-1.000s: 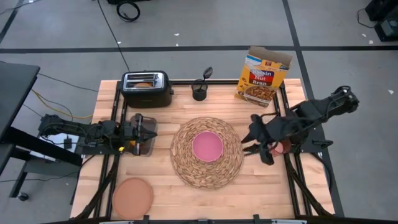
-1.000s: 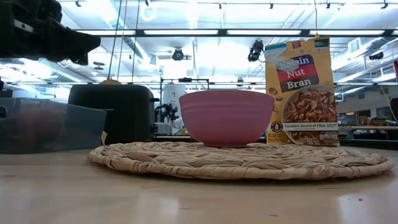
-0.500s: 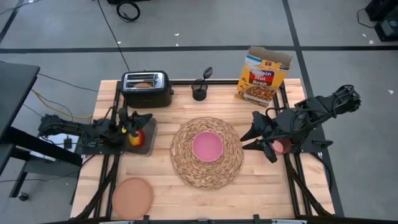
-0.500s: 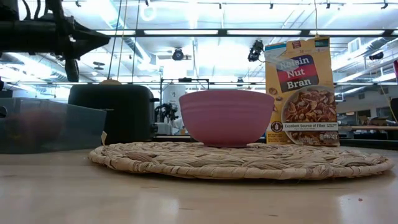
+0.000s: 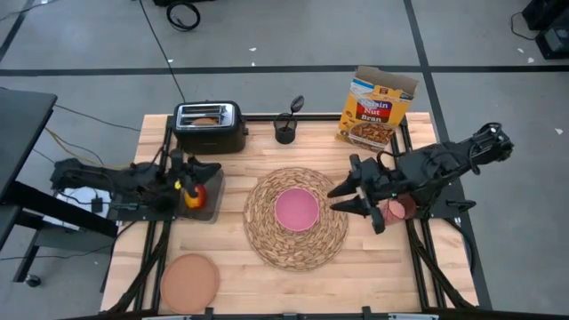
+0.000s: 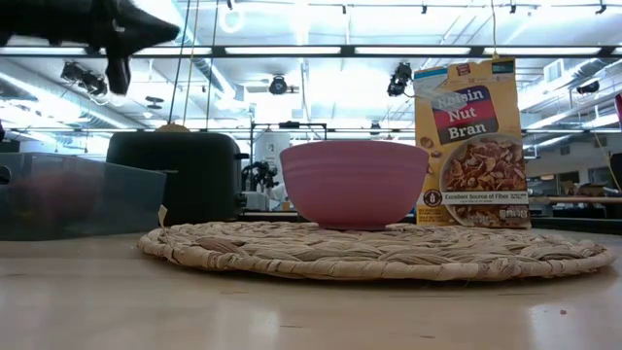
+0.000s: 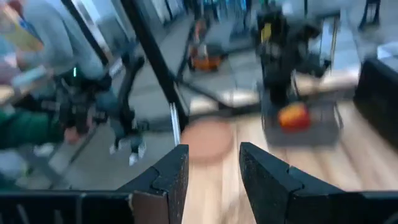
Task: Arrange a breakfast setting
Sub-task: Put the orange plate at the bottom left of the pink bowl
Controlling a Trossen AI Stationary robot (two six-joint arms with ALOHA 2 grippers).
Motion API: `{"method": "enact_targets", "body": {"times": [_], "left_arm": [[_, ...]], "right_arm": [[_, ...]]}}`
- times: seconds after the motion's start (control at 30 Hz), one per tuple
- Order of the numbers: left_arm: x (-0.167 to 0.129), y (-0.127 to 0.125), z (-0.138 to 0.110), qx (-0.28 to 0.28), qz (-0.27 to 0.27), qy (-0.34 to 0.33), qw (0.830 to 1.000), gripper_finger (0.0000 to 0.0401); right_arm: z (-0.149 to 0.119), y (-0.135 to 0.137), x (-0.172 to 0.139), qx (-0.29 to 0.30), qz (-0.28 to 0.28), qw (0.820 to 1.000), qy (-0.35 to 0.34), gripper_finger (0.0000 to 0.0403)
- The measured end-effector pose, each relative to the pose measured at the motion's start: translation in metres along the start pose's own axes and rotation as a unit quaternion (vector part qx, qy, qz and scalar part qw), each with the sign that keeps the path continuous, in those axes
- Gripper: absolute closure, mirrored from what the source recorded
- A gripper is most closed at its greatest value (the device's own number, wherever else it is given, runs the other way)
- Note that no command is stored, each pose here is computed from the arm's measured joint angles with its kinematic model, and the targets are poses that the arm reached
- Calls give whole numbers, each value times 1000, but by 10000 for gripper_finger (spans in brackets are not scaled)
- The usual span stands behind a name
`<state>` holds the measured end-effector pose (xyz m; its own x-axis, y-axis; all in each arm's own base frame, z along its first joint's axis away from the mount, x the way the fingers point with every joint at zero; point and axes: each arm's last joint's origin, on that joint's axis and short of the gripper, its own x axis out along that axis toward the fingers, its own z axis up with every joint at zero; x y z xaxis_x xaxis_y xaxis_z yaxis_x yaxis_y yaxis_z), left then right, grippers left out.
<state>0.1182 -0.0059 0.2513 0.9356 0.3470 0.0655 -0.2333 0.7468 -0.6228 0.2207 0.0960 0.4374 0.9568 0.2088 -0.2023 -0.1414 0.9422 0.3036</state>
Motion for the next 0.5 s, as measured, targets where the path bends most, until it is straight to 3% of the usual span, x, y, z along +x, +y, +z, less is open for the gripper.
{"method": "enact_targets", "body": {"times": [0.2,0.4,0.5], "left_arm": [[28,-43,33,36,43,43,997,372],[60,-67,57,65,94,58,992,372],[70,-74,69,73,116,62,989,372]], "right_arm": [[22,10,11,59,50,989,-128,253],[43,16,14,88,93,959,-252,253],[46,15,13,77,98,956,-265,253]]}}
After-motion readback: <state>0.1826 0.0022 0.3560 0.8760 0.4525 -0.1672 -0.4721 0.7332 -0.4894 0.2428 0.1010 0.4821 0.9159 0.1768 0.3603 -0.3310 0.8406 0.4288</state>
